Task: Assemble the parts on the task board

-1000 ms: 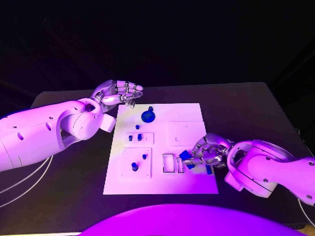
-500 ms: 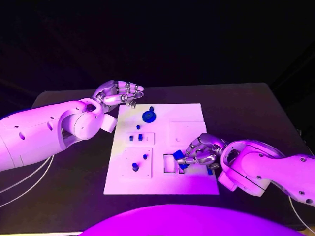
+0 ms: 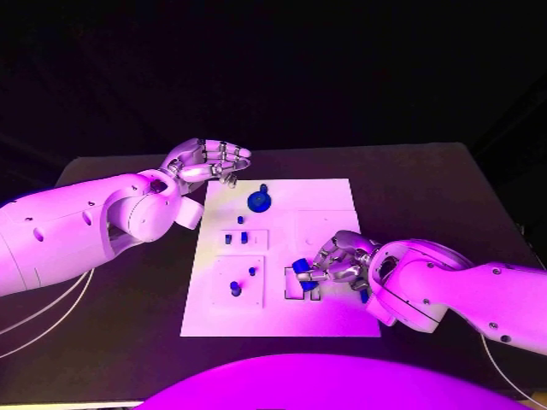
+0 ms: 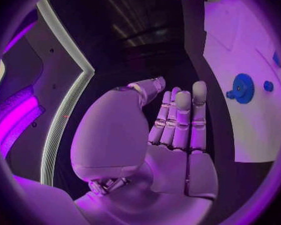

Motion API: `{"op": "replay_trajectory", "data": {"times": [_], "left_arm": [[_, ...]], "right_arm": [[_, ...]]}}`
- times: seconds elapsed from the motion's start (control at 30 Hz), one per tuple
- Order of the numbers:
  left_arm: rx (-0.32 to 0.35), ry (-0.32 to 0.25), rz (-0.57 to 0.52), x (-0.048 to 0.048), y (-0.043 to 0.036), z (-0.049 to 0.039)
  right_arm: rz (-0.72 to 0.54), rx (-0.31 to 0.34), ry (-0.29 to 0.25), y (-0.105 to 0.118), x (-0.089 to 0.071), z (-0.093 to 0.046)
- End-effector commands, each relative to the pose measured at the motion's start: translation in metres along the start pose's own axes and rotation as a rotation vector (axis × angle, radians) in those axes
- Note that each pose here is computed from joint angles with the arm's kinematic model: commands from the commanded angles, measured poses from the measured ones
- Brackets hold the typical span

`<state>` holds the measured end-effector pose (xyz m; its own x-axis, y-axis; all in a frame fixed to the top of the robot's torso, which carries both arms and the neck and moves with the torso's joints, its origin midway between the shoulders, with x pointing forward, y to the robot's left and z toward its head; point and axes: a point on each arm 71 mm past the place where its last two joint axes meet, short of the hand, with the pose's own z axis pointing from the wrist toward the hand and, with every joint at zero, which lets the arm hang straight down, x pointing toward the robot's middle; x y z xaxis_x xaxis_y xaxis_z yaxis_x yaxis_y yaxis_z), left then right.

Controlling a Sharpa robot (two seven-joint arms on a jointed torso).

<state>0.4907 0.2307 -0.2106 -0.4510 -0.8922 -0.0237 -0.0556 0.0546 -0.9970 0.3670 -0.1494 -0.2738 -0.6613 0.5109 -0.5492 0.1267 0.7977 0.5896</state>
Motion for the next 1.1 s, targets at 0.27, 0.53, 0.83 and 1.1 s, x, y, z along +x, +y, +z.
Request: {"op": "replay_trajectory", "data": {"times": [0.27,0.53,0.83,1.1], "left_arm": [[0.004,0.024,-0.006,0.0027,-0.0010,0.0001],[0.011,0.016,-0.003,0.0019,-0.0015,-0.0002],[0.011,0.016,-0.002,0.0018,-0.0016,-0.0003],[0.011,0.016,-0.002,0.0019,-0.0016,-0.0003]], "right_arm": [[-0.066,-0.006,0.041,0.0020,0.0074,0.0015],[-0.064,-0.015,0.045,0.0036,0.0100,-0.0015],[-0.064,-0.020,0.042,0.0040,0.0107,-0.0035],[-0.061,-0.018,0.018,0.0033,0.0084,-0.0010]]}}
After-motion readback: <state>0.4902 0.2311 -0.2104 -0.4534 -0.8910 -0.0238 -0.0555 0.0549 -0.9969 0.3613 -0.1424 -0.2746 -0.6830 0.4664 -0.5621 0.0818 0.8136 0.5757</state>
